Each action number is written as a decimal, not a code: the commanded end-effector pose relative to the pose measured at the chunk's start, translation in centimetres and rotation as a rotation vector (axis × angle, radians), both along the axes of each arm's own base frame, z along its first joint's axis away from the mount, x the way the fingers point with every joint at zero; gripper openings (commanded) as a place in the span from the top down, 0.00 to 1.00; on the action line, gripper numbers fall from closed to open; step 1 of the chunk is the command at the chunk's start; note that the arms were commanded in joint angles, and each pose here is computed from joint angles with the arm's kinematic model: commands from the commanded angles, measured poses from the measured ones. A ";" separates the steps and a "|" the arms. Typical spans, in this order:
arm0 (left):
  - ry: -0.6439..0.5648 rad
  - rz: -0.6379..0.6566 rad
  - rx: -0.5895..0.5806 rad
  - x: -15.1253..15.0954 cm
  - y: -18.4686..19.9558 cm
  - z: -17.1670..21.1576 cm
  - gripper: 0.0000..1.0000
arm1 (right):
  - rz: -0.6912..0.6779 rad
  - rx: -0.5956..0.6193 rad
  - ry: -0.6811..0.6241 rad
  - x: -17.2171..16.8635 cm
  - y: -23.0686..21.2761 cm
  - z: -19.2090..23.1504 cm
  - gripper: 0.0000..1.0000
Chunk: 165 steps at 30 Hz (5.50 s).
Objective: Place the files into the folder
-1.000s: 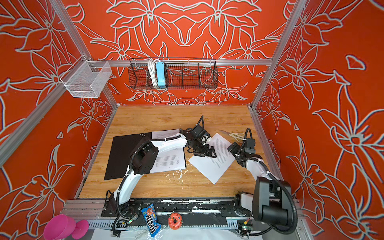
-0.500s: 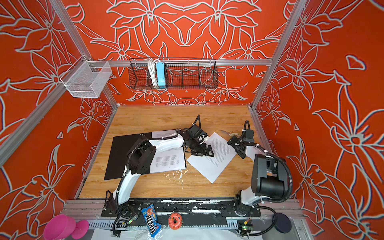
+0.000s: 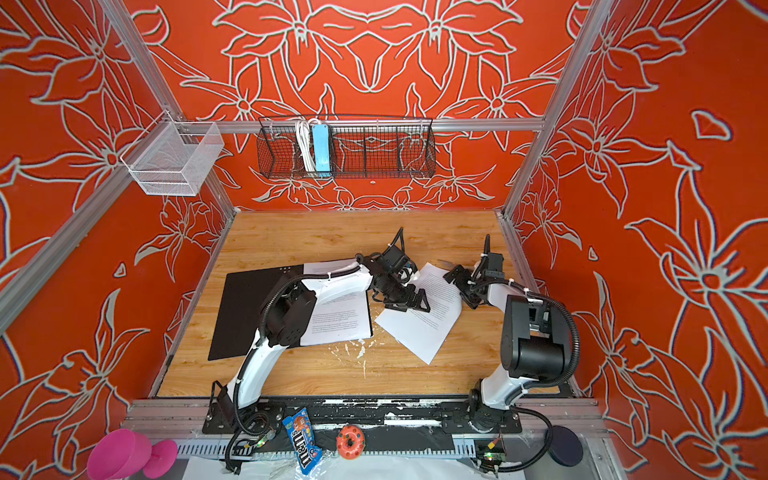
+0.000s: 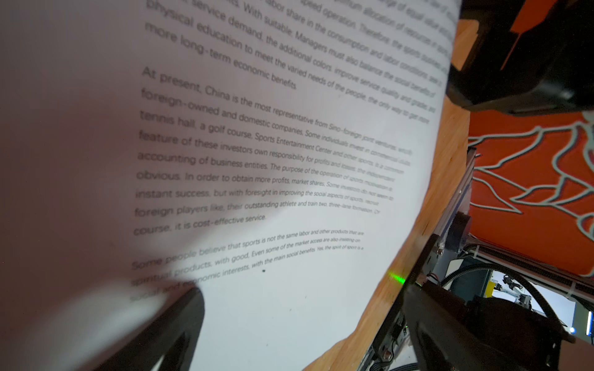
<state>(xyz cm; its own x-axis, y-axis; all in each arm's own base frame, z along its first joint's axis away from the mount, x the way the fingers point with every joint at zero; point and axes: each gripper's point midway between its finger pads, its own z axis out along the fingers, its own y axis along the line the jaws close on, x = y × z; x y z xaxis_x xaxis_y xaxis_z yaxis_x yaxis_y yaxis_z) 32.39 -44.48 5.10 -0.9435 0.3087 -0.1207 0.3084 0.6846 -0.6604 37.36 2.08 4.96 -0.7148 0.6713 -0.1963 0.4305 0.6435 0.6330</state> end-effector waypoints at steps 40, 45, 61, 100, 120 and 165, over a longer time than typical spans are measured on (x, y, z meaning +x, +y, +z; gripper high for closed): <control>0.129 0.048 0.193 -1.5 3.2 -7.4 0.02 | -0.121 0.124 -0.089 -8.3 3.3 1.6 0.51; 0.133 0.048 0.190 -1.4 3.2 -7.5 0.02 | -0.124 0.104 -0.073 -8.2 3.2 0.9 0.61; 0.132 0.043 0.152 -0.9 2.7 -5.8 0.02 | -0.117 0.076 -0.028 -8.1 3.3 -0.6 0.92; -0.785 0.446 0.456 -6.3 31.1 16.6 0.02 | 0.660 -0.111 -0.433 -1.4 27.2 21.4 1.00; -0.765 0.533 0.425 -6.0 32.5 15.6 0.02 | 0.756 -0.051 -0.146 0.4 30.1 5.4 1.00; -0.619 0.416 0.417 -6.0 30.1 12.6 0.02 | 0.781 -0.056 -0.060 -0.1 34.9 1.4 1.00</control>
